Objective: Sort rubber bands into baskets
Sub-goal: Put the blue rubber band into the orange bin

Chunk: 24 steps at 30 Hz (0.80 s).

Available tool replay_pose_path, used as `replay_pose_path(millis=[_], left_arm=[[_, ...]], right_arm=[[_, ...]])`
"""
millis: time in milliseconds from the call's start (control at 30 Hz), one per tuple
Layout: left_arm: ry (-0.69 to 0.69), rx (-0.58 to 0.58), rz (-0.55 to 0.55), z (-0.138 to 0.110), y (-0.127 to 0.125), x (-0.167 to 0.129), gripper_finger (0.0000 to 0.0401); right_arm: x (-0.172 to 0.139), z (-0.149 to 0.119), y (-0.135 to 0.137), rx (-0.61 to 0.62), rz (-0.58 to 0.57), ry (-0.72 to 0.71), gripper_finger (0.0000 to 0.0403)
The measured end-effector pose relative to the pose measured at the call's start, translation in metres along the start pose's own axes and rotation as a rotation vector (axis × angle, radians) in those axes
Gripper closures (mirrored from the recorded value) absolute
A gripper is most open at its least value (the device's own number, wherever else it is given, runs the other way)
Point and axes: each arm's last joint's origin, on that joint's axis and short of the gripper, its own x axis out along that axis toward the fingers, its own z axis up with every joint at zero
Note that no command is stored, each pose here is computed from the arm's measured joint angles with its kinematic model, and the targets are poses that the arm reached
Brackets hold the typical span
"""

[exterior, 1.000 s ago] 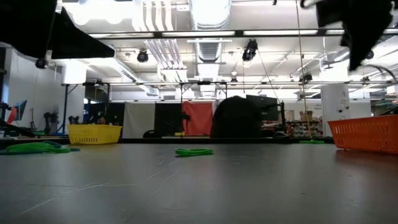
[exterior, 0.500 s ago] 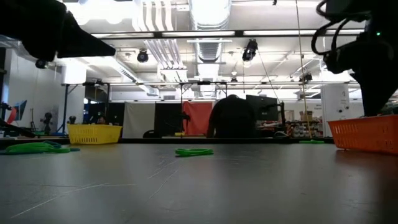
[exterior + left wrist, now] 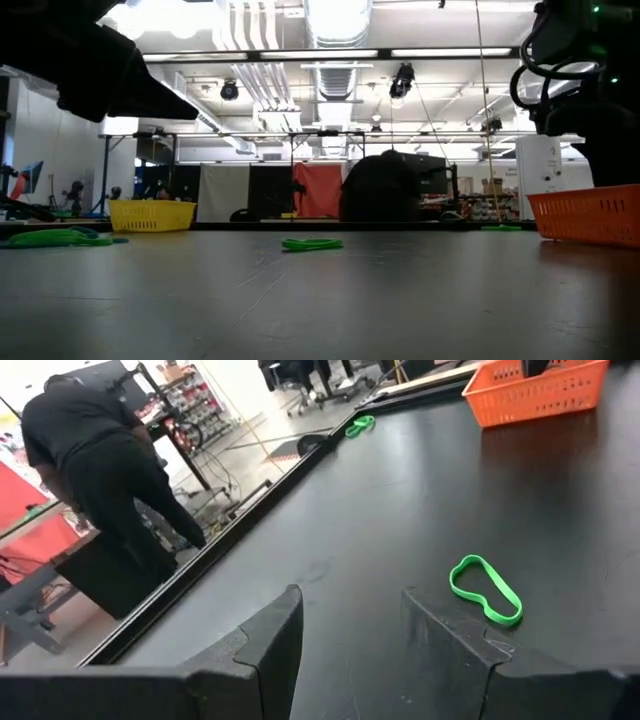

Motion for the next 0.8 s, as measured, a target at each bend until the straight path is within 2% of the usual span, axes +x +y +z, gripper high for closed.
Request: replay_pose_path(millis=[100, 267, 433, 533, 667, 800], left_arm=[[0.009, -0.002, -0.003, 0.000, 0.000, 0.001, 0.0249], [0.076, -0.004, -0.095, 0.009, -0.005, 0.001, 0.0249], [0.084, -0.011, -0.197, 0.045, -0.015, -0.005, 0.0249], [0.114, 0.022, -0.311, 0.068, -0.020, -0.011, 0.0249], [0.255, 0.049, -0.477, 0.089, -0.019, -0.024, 0.0249], [0.516, -0.070, -0.623, 0.100, -0.014, -0.041, 0.0249]], right_arm=[[0.000, 0.000, 0.000, -0.032, -0.001, -0.005, 0.0371], [0.000, 0.000, 0.000, -0.089, 0.000, -0.005, 0.0327], [-0.003, 0.001, 0.001, -0.096, 0.001, -0.006, 0.0280], [-0.015, 0.005, 0.006, -0.130, 0.023, -0.023, 0.0257], [-0.038, 0.013, 0.017, -0.192, 0.071, -0.092, 0.0241], [-0.062, 0.019, 0.027, -0.257, 0.118, -0.211, 0.0239]])
